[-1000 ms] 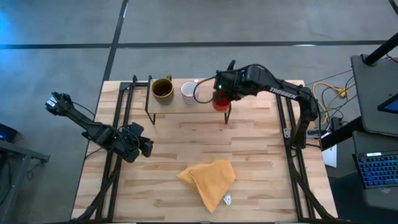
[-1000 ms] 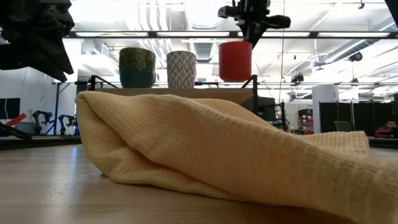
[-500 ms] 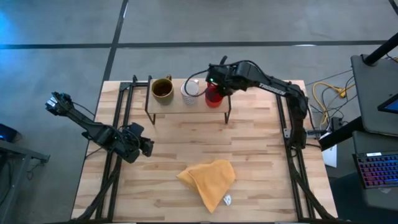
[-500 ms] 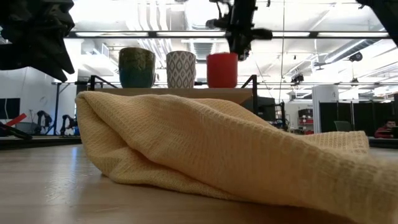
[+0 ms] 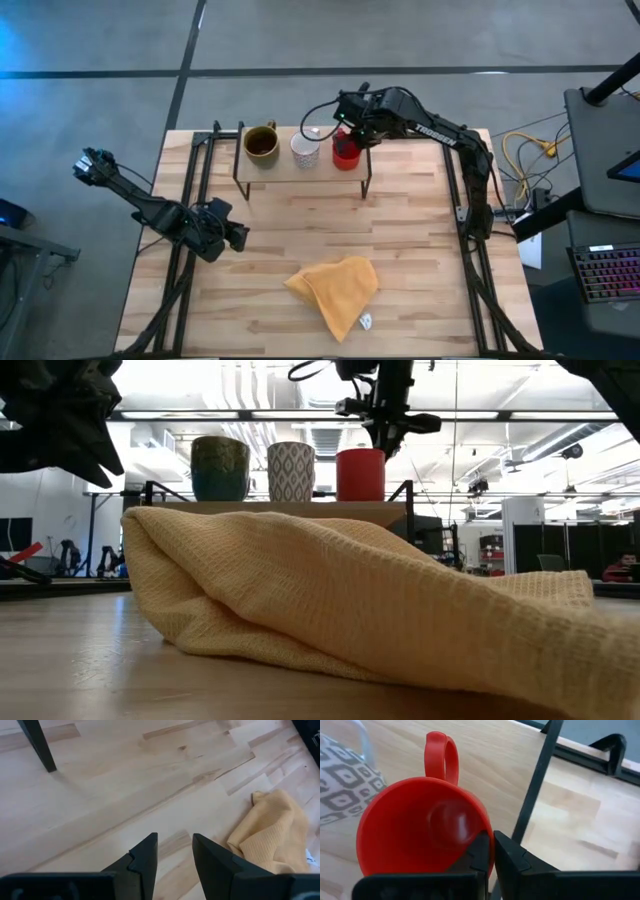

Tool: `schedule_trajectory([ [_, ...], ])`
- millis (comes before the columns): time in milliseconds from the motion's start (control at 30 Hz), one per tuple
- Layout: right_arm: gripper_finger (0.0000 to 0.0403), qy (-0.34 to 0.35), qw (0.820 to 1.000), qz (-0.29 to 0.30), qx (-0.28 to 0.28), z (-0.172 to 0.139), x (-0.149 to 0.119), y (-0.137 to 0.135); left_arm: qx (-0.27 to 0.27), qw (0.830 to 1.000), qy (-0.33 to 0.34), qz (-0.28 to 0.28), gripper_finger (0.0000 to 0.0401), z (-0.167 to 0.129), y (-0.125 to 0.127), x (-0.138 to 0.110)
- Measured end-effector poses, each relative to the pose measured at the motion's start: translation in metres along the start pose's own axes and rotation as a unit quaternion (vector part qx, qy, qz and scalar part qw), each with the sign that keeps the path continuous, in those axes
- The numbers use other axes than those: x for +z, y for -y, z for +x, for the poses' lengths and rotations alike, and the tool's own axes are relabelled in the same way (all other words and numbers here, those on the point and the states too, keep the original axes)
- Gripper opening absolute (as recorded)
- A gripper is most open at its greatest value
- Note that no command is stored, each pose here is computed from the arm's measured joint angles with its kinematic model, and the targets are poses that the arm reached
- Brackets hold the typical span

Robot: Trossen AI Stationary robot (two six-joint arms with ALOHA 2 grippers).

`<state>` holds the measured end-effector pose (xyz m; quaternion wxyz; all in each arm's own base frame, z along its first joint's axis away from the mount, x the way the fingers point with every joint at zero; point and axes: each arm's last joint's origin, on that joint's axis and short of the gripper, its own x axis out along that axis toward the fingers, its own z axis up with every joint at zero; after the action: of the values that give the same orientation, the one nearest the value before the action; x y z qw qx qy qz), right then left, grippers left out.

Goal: Stack small to large cups/mugs on shelf
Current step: Put the red mug on the shelf, then return to Home Position

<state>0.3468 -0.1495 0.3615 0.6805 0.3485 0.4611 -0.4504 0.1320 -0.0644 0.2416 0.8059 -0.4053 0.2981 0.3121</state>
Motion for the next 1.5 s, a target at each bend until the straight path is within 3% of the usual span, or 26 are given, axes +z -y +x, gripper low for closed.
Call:
schedule_trajectory([
  [333,0.0022,-0.003,0.998,0.068,0.007,0.002,0.007,0.005,0.002,1.0,0.006,0.002,0.0109,0.001,-0.001,0.0],
  [800,0.0024,-0.001,0.997,0.073,0.01,0.001,0.003,0.001,0.002,1.0,0.006,0.014,0.0109,0.001,-0.001,0.0],
  [1100,0.0087,0.023,0.998,0.063,0.003,-0.007,0.0,0.001,0.003,1.0,0.006,0.015,0.0109,0.001,-0.001,0.0],
  [1333,0.0143,0.076,0.995,0.062,0.012,-0.039,-0.007,0.013,0.003,1.0,0.008,0.015,0.0109,0.001,-0.001,0.0],
  [1500,0.0162,0.138,0.989,0.015,0.04,-0.089,-0.037,0.019,-0.009,1.0,0.018,0.008,0.0109,0.001,0.001,0.0],
])
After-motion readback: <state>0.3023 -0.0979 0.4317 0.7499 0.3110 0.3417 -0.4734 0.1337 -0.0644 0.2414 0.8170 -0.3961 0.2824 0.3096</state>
